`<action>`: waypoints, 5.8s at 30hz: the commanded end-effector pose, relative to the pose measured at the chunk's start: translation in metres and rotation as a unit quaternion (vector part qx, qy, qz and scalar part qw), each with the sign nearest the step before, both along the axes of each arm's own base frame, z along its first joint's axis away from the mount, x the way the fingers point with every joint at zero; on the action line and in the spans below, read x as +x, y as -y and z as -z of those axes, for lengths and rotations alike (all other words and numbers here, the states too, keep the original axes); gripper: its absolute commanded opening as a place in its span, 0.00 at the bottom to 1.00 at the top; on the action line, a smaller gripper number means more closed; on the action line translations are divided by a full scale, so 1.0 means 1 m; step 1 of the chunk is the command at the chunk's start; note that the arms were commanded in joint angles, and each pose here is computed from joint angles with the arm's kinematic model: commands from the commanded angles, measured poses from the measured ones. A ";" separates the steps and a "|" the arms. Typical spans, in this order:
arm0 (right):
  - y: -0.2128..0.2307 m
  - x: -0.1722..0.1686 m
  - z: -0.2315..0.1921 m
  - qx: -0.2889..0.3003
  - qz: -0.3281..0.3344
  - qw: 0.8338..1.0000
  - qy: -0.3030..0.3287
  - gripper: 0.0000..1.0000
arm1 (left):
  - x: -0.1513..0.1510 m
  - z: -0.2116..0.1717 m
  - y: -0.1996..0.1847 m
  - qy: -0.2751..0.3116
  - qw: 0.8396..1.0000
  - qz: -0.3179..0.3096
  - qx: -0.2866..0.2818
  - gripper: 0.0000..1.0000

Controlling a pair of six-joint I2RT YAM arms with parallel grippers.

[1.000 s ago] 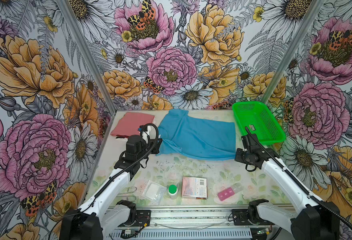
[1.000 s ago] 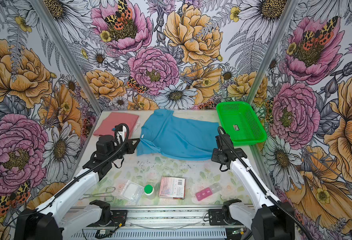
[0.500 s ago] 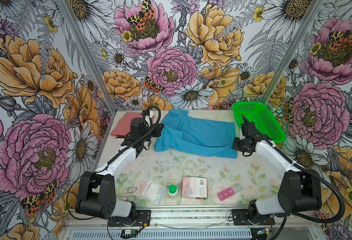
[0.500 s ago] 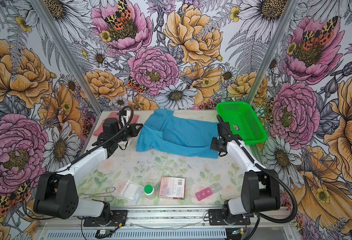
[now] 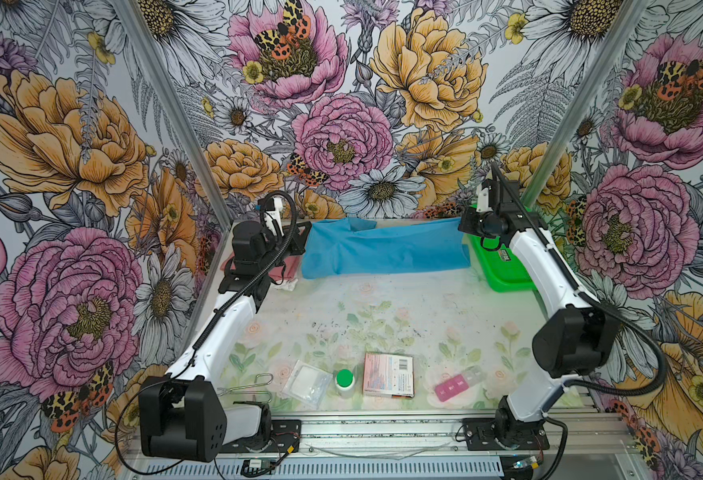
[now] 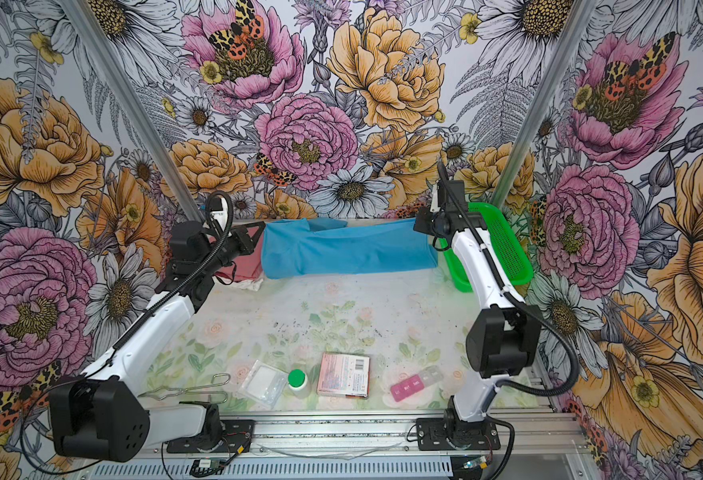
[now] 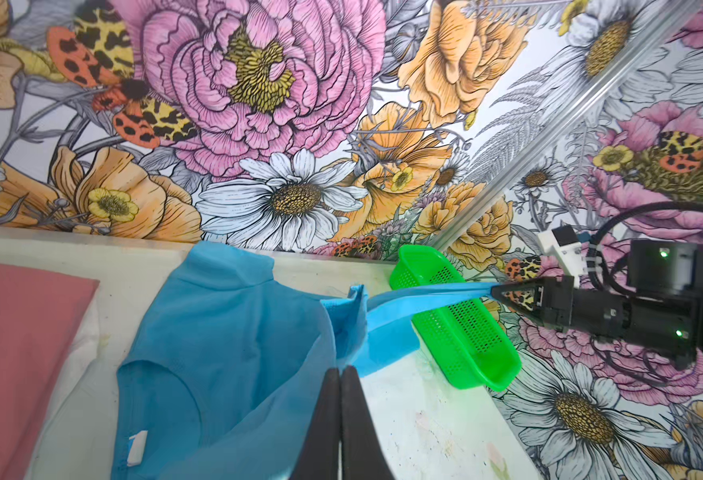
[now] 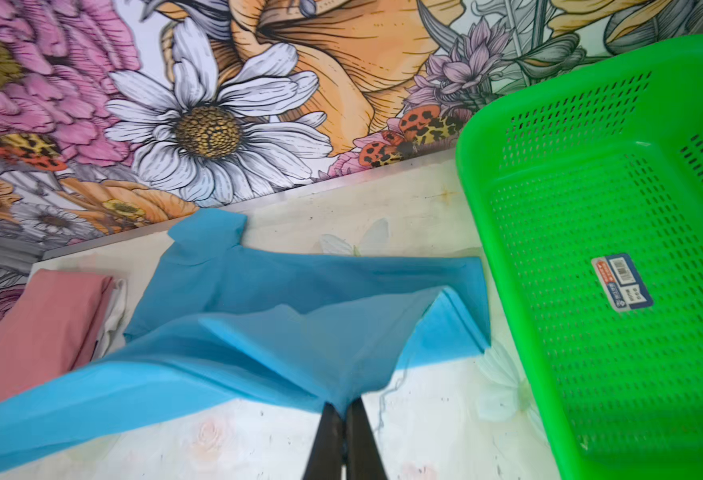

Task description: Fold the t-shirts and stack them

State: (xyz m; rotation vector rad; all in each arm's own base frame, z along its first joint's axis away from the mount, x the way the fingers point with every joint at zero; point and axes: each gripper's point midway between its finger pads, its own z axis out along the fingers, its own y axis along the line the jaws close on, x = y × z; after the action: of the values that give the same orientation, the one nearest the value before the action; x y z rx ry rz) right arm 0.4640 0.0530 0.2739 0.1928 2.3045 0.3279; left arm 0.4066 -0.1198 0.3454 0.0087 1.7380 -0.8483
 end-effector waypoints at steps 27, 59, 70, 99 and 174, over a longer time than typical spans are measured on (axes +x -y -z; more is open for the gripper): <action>0.031 -0.195 0.160 0.050 0.144 0.976 -0.156 0.00 | -0.062 0.065 0.003 -0.065 0.997 0.004 0.030 0.00; 0.050 -0.104 0.219 0.007 0.135 0.968 -0.212 0.00 | 0.069 0.151 0.018 -0.153 0.988 0.012 0.019 0.00; 0.050 -0.114 0.211 0.010 0.125 0.972 -0.200 0.25 | 0.085 0.163 0.025 -0.180 0.983 0.037 0.008 0.08; 0.031 -0.182 0.234 0.024 0.056 0.965 -0.257 0.60 | -0.095 0.278 -0.002 -0.388 0.920 -0.039 0.033 0.74; -0.063 -0.155 0.263 -0.006 -0.072 0.951 -0.301 1.00 | -0.083 0.319 0.033 -0.437 0.895 -0.015 0.088 0.99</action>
State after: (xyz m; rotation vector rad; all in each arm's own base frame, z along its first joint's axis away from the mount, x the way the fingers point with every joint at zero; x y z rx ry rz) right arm 0.3175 0.1018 0.0270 0.1354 2.8948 0.3115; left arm 0.3350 -0.1730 0.0468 -0.2249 2.6111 -0.7903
